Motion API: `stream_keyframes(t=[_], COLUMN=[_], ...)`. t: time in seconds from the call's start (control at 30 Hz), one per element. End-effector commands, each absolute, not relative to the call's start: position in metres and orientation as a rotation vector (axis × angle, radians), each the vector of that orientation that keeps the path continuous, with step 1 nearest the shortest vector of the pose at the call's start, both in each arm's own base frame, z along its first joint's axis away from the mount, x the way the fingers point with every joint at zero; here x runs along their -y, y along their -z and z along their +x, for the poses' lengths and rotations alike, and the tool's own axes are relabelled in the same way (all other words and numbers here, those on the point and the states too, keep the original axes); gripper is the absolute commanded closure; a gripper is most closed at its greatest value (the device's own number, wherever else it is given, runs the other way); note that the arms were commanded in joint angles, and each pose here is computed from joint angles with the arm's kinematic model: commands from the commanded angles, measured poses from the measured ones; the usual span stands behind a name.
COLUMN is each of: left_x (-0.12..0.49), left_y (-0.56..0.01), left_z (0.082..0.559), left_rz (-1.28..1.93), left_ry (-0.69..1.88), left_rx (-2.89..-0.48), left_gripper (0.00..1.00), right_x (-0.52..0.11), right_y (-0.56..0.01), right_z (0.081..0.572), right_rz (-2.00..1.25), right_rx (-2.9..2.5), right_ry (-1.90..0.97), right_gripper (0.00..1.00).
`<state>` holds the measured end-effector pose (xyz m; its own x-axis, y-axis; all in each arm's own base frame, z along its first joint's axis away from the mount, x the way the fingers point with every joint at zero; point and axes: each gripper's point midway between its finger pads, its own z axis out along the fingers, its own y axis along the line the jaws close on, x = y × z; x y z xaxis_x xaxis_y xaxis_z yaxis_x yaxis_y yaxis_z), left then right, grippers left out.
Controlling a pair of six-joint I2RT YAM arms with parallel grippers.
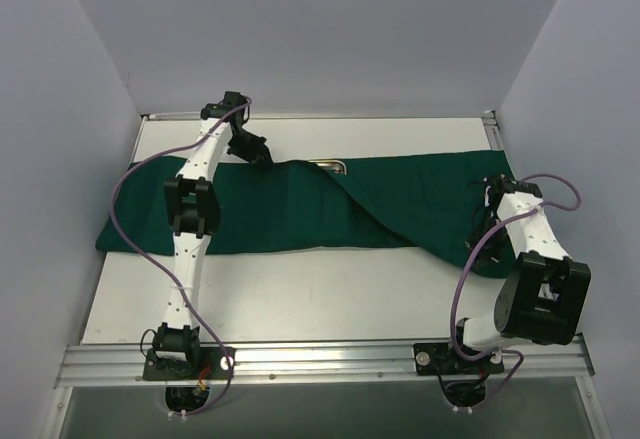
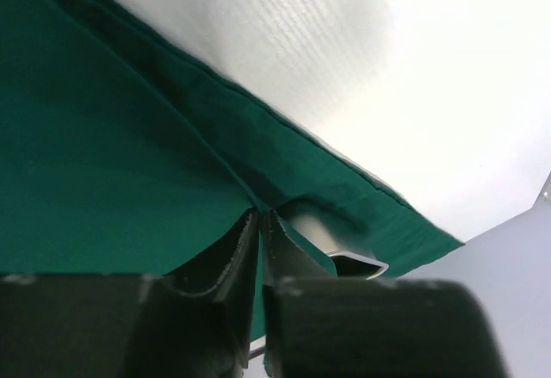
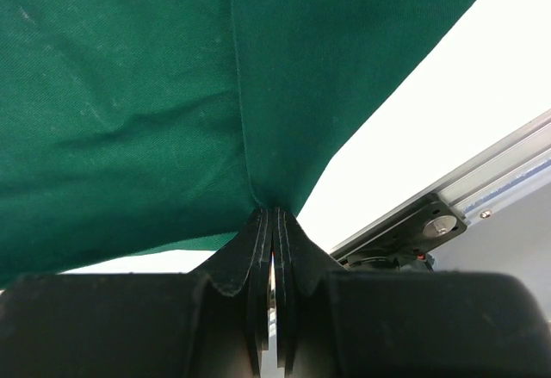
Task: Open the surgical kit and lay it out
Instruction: Open the surgical kit at the center of the board.
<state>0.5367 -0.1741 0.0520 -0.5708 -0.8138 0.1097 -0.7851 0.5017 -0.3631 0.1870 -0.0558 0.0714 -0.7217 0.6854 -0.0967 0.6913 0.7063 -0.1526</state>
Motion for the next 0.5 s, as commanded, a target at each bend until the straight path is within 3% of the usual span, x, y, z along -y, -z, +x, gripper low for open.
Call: stream_keyframes(t=[0.0,0.07,0.23,0.47], left_x=[0.179,0.179,0.17,0.153], left_y=[-0.068,-0.071,-0.088,-0.113], left_z=[0.549,0.549,0.544,0.49], left_rz=[-1.35,-1.3,-1.065,-0.66], left_ry=[0.671,0.684,0.62,0.365], left_rx=[-2.616,-2.625,-2.658,-2.785], left_gripper=[0.88,0.98,0.98,0.98], right_x=[0.054,0.055,0.058,0.074], right_y=[-0.08,-0.082,-0.089,-0.115], right_z=[0.183,0.186,0.196,0.243], right_rz=[1.139,1.135,1.115,1.071], right_rx=[-2.883,-2.875,-2.861,-2.801], right_ry=[0.277,0.274,0.273,0.286], right_gripper=[1.0,1.0,1.0,1.0])
